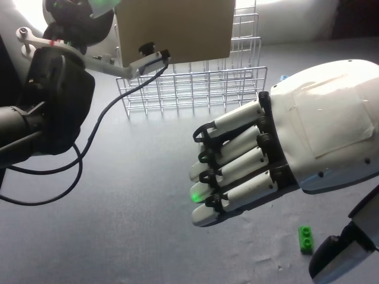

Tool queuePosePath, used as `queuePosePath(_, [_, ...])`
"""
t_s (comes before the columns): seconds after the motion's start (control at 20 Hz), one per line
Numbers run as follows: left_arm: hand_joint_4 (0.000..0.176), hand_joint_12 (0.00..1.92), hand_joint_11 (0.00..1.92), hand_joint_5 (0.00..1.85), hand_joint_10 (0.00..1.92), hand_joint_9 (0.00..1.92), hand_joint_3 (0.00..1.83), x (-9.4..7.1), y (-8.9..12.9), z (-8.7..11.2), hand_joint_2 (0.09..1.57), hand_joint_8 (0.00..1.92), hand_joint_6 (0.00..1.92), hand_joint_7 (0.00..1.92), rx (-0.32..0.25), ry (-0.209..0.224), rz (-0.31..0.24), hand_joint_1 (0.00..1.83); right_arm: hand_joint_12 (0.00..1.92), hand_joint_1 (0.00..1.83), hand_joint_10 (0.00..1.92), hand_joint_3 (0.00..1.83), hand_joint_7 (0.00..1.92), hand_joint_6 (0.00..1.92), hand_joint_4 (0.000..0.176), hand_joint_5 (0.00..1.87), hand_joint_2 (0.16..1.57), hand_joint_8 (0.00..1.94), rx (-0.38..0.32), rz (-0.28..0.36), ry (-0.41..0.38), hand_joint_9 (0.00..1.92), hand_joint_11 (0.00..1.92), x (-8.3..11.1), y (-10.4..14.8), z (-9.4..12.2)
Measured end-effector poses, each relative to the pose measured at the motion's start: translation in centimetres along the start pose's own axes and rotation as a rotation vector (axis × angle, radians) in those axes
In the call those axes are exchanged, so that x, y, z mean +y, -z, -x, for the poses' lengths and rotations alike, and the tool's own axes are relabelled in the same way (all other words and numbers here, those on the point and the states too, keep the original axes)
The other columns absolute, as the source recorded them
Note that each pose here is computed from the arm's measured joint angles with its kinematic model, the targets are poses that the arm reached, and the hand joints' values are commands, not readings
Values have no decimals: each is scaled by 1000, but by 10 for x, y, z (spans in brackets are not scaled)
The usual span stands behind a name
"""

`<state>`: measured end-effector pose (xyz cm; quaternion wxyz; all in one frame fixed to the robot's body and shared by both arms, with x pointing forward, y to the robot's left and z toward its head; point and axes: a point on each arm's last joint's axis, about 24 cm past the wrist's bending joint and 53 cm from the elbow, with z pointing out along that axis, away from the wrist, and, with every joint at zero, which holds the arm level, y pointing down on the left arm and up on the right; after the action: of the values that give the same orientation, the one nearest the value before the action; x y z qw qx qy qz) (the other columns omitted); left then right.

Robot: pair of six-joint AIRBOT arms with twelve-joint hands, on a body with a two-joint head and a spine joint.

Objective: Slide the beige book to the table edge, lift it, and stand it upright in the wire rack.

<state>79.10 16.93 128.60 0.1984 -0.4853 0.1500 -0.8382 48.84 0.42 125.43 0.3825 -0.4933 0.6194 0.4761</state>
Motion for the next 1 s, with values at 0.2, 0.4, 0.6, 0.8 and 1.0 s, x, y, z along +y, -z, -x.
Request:
queuePosePath(0.2, [0,1616,768,795,1375,773,2,11,4,2,1186,1383,1057,708,1,-1,16,1455,950,93,4,1,283,3,0,279,1102,3,1,1,2,305,0,0,0,0])
queuePosePath(0.4, [0,1645,767,843,1331,782,0,14,4,2,1170,1315,997,750,5,-8,17,1477,877,109,4,2,266,0,0,260,1100,0,2,4,2,294,0,1,0,0])
queuePosePath(0.6, [0,1543,693,792,1454,781,5,14,2,6,1202,1370,1144,715,1,-3,-2,1374,843,122,5,0,283,7,0,283,1094,5,6,10,4,302,0,2,0,-1])
queuePosePath(0.8, [0,1649,738,745,1397,758,0,18,-1,9,1197,1371,1140,717,2,-6,-11,1452,912,106,1,1,275,0,0,271,1097,0,9,17,7,303,0,4,0,-2])
queuePosePath(1.0, [0,1470,716,776,1470,787,0,20,-3,13,1212,1397,1176,705,3,-9,-23,1348,888,92,2,0,271,3,0,269,1098,3,10,17,5,286,0,4,0,-3])
